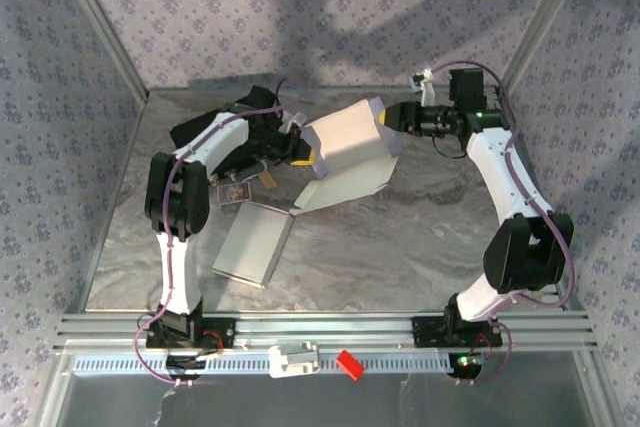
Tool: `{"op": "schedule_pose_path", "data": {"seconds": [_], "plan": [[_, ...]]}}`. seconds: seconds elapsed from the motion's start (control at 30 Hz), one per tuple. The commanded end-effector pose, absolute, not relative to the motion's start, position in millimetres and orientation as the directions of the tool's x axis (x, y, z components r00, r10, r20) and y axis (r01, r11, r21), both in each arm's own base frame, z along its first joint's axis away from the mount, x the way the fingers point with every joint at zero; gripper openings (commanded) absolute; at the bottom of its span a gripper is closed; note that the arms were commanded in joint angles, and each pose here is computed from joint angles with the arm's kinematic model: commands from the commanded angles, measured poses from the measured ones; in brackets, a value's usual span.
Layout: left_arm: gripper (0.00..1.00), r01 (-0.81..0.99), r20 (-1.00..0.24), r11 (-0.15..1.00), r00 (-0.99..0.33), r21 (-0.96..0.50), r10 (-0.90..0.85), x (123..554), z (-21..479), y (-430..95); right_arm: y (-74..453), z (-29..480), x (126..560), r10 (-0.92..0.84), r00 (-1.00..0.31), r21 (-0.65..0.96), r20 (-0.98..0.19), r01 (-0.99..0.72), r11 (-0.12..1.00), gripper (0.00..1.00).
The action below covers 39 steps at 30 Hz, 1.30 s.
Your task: Fold the paper box
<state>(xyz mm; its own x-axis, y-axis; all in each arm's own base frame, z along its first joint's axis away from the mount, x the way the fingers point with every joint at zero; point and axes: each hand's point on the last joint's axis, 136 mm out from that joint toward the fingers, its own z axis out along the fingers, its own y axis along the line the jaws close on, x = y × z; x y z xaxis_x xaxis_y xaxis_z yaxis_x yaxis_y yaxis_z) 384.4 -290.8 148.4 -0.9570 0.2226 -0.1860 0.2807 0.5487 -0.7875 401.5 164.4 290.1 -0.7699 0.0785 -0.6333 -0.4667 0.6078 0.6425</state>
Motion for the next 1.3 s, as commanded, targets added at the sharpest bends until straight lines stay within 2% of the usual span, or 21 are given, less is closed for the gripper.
{"op": "schedule_pose_path", "data": {"seconds": [0.0, 0.53, 1.27], "plan": [[0.00, 0.344, -0.253, 0.510, -0.937, -0.789, 0.240, 381, 173, -295, 165, 299, 396, 0.039, -0.749, 0.592, -0.661, -0.489, 0.641, 0.40], [0.00, 0.363, -0.274, 0.523, -0.931, -0.771, 0.242, 376, 177, -293, 161, 275, 394, -0.097, -0.717, 0.345, -0.690, -0.445, 0.826, 0.39], [0.00, 0.384, -0.285, 0.529, -0.922, -0.757, 0.260, 371, 181, -294, 170, 243, 393, -0.281, -0.716, 0.107, -0.640, -0.445, 0.889, 0.41]]}}
